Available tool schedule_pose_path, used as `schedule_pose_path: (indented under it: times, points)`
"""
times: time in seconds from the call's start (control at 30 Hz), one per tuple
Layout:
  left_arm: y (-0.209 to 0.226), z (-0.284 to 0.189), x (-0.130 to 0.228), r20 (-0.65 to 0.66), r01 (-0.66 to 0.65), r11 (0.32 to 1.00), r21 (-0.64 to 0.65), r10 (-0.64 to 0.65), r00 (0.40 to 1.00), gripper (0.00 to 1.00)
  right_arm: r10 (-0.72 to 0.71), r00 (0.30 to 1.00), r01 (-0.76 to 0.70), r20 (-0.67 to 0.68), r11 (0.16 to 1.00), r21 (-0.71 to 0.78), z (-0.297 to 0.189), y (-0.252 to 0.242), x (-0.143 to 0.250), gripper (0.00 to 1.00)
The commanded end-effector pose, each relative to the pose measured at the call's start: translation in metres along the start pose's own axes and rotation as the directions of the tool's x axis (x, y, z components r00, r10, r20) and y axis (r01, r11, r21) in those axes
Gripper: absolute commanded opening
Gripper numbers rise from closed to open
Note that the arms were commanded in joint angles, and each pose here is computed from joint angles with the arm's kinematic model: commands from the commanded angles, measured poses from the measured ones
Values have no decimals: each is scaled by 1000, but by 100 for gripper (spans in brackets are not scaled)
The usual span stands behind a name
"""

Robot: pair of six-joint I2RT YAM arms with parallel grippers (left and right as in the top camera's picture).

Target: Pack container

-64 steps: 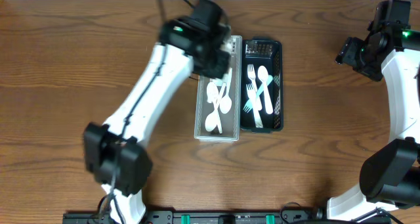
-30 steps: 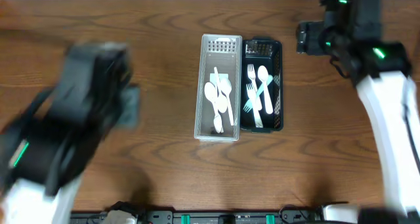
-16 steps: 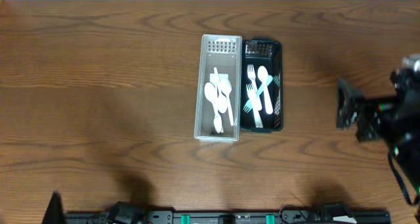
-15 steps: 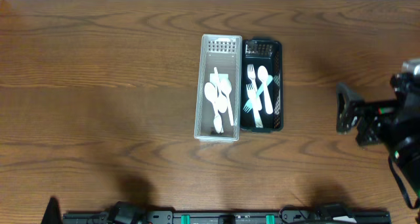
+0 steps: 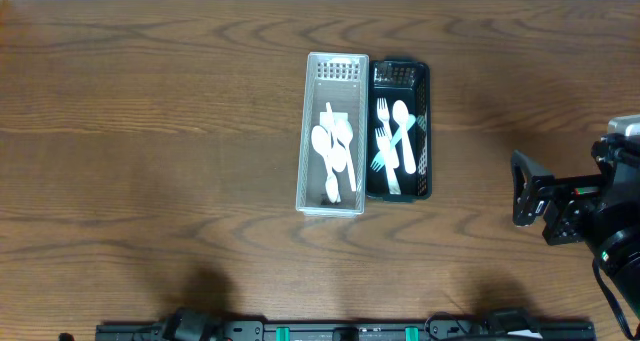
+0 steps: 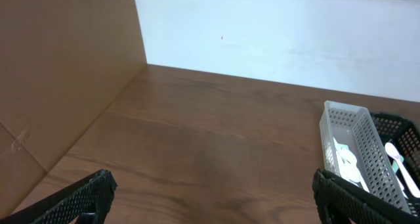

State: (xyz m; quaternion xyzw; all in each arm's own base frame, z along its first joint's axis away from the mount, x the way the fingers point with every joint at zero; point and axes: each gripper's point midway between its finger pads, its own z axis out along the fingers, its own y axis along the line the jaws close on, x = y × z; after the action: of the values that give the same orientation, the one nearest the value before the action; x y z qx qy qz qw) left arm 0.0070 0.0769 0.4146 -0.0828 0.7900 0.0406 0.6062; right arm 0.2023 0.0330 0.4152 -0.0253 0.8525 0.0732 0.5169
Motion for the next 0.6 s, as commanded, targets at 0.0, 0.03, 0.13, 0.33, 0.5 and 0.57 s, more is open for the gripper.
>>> schedule_pose_path:
  times: [0.0, 0.03, 0.13, 0.33, 0.5, 0.57]
  points:
    - [5, 0, 18, -73, -42, 999, -27, 40, 997, 98, 8, 1000, -8, -5, 1000, -4, 1, 1, 2, 99]
    - [5, 0, 18, -73, -42, 999, -27, 40, 996, 98, 8, 1000, -8, -5, 1000, -4, 1, 1, 2, 99]
    - [5, 0, 18, -73, -42, 999, -27, 40, 997, 99, 8, 1000, -8, -5, 1000, -4, 1, 1, 2, 99]
    - [5, 1, 18, -73, -44, 999, -18, 43, 996, 98, 8, 1000, -8, -5, 1000, -4, 1, 1, 2, 99]
    - [5, 1, 18, -73, -44, 999, -18, 43, 996, 98, 8, 1000, -8, -5, 1000, -4, 1, 1, 2, 99]
    - [5, 1, 18, -73, -46, 999, -20, 44, 996, 98, 8, 1000, -8, -5, 1000, -4, 1, 1, 2, 99]
